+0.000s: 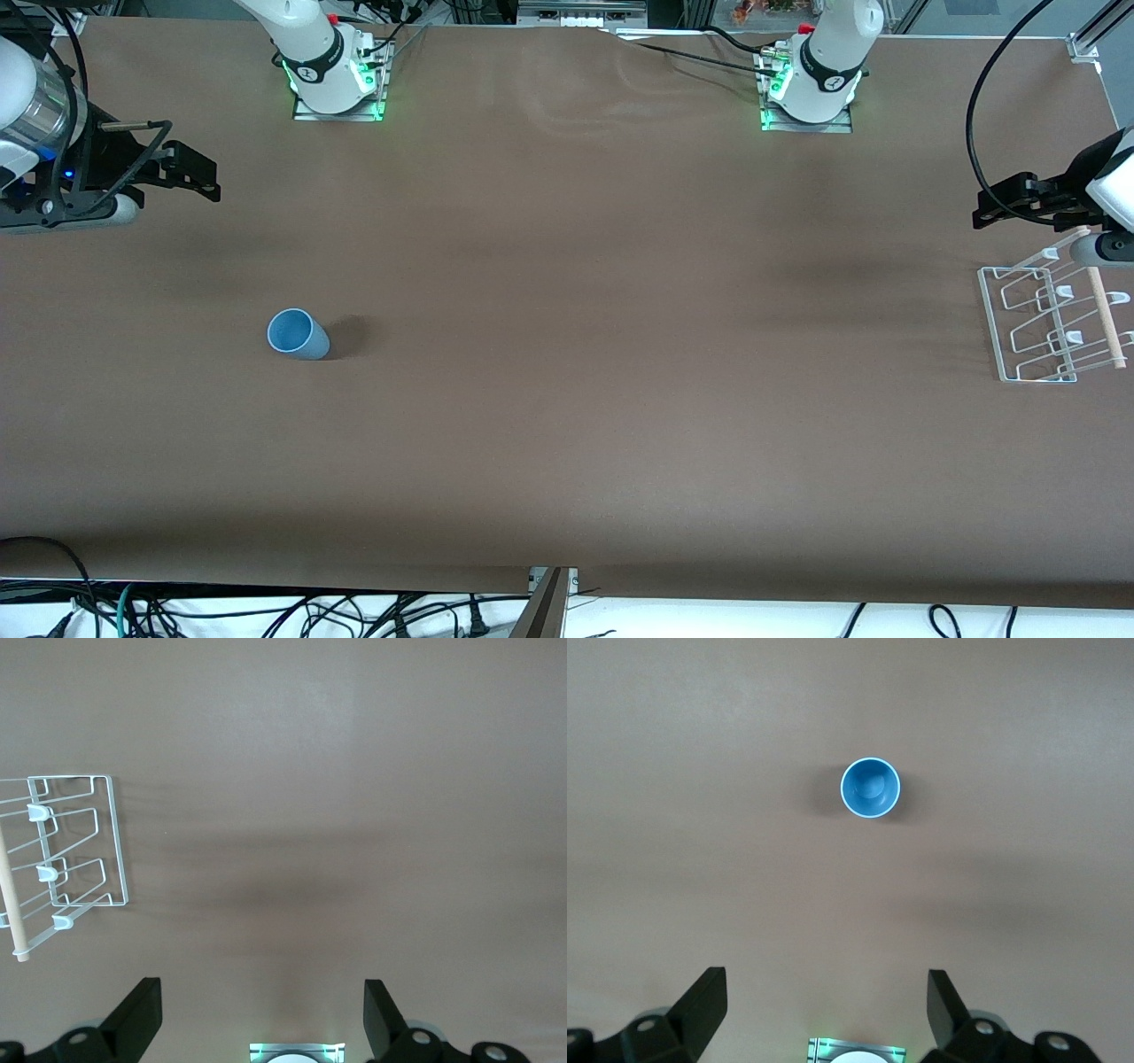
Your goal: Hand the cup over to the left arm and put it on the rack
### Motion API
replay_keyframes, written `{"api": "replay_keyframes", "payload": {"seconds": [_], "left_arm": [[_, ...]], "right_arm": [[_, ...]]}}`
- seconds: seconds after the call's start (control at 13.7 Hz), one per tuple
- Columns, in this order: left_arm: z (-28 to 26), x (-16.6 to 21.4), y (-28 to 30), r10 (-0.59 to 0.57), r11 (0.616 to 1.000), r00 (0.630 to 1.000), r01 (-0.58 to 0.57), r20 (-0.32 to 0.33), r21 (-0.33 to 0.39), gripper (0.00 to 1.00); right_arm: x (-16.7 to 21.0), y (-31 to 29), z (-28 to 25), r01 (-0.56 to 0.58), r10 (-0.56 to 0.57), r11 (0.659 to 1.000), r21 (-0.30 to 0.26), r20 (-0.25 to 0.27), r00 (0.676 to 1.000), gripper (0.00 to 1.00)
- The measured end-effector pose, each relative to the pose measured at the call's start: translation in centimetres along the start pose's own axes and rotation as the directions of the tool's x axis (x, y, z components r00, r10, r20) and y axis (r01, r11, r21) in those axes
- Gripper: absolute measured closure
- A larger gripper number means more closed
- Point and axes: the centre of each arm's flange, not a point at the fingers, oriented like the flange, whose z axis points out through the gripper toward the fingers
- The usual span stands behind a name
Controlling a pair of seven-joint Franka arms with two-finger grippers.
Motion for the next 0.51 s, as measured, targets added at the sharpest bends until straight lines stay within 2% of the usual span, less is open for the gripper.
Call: {"api": "replay_keyframes", "payload": {"seconds": [0.51], "left_arm": [[0.03, 0.02, 0.01, 0.000, 1.000, 1.000, 0.000, 0.001, 0.000, 0.00]], "right_arm": [[0.06, 0.10, -0.05, -0.008, 0.008, 1.000, -0.001, -0.005, 1.000, 0.00]]}}
